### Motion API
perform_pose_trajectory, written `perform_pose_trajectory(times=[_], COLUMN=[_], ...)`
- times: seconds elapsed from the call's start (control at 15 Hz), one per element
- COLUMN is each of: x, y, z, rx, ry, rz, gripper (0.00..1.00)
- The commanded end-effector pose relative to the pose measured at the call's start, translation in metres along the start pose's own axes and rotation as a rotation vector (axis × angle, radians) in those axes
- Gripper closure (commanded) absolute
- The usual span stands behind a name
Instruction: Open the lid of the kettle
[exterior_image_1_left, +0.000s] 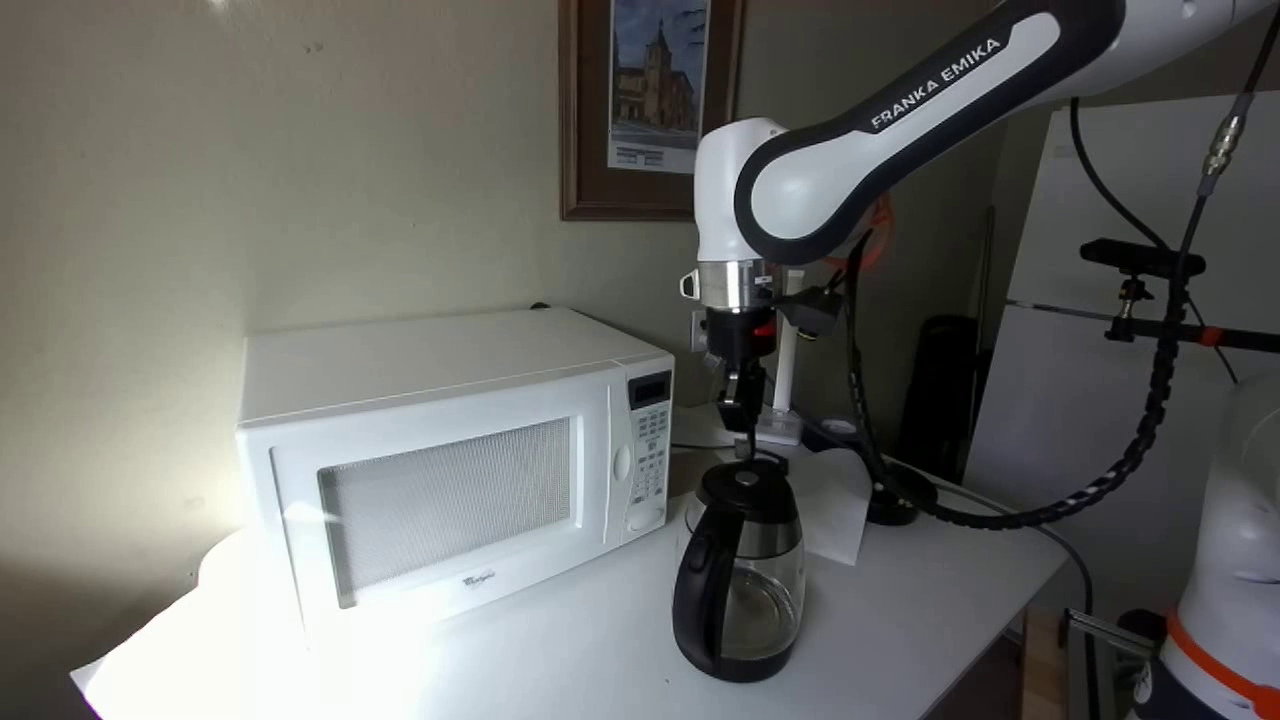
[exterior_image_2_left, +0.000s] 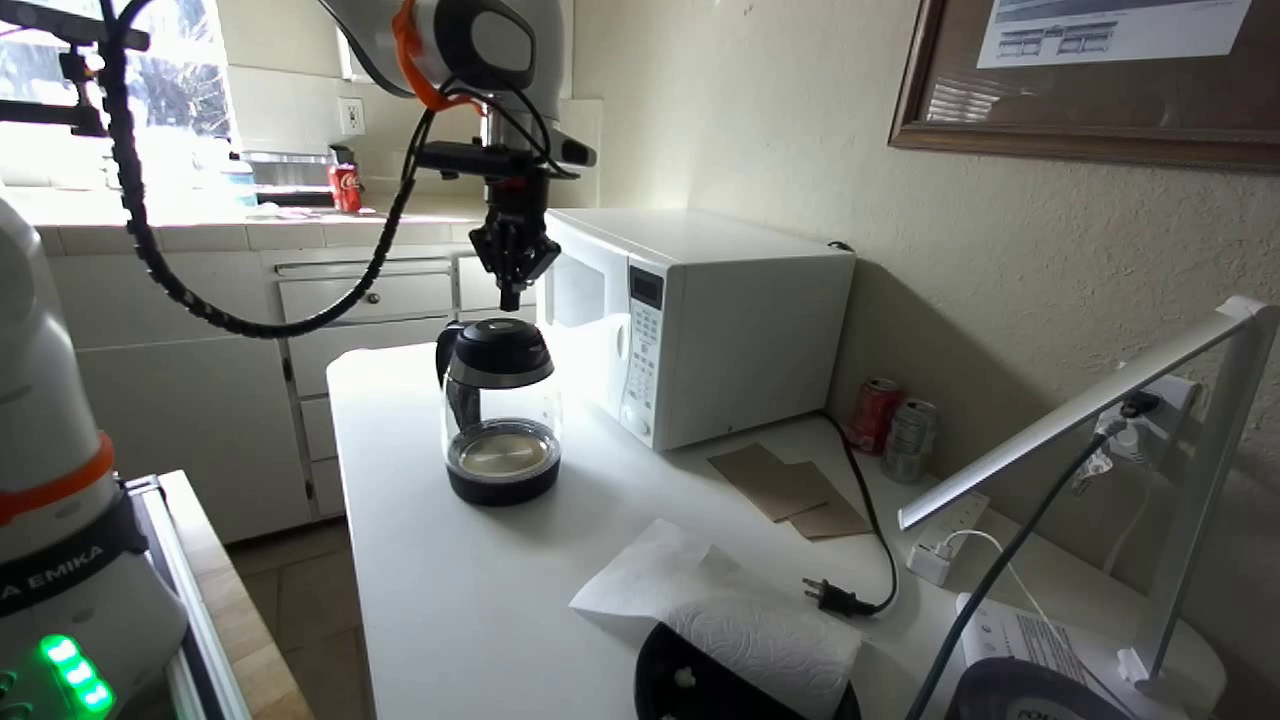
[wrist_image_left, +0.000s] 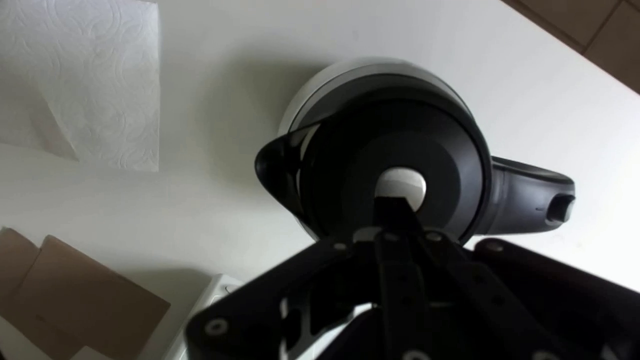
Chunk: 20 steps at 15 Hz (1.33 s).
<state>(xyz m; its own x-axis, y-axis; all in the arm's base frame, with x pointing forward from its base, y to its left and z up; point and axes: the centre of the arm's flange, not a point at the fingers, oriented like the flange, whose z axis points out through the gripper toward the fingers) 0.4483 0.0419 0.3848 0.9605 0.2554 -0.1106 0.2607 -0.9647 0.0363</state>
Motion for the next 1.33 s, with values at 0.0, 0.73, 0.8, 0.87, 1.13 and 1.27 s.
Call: perform_pose_trajectory(times=[0.0, 0.73, 0.8, 0.87, 1.13, 1.27], x=[-0.008, -0.009, -0.009, -0.009, -0.006, -0.006], y=[-0.006, -0.009, -0.010, -0.011, -0.013, -0.012], z=[0.006, 0.018, 0.019, 0.020, 0.025, 0.028], rx=[0.011, 0.030, 0.035, 0.039, 0.050, 0.050], ry=[-0.005, -0.045, -0.050, -0.053, -0.060, -0.067], rz=[-0.034, -0.059, -0.066, -0.067, -0.070, -0.066], gripper=[1.00, 1.00, 1.00, 1.00, 1.00, 1.00])
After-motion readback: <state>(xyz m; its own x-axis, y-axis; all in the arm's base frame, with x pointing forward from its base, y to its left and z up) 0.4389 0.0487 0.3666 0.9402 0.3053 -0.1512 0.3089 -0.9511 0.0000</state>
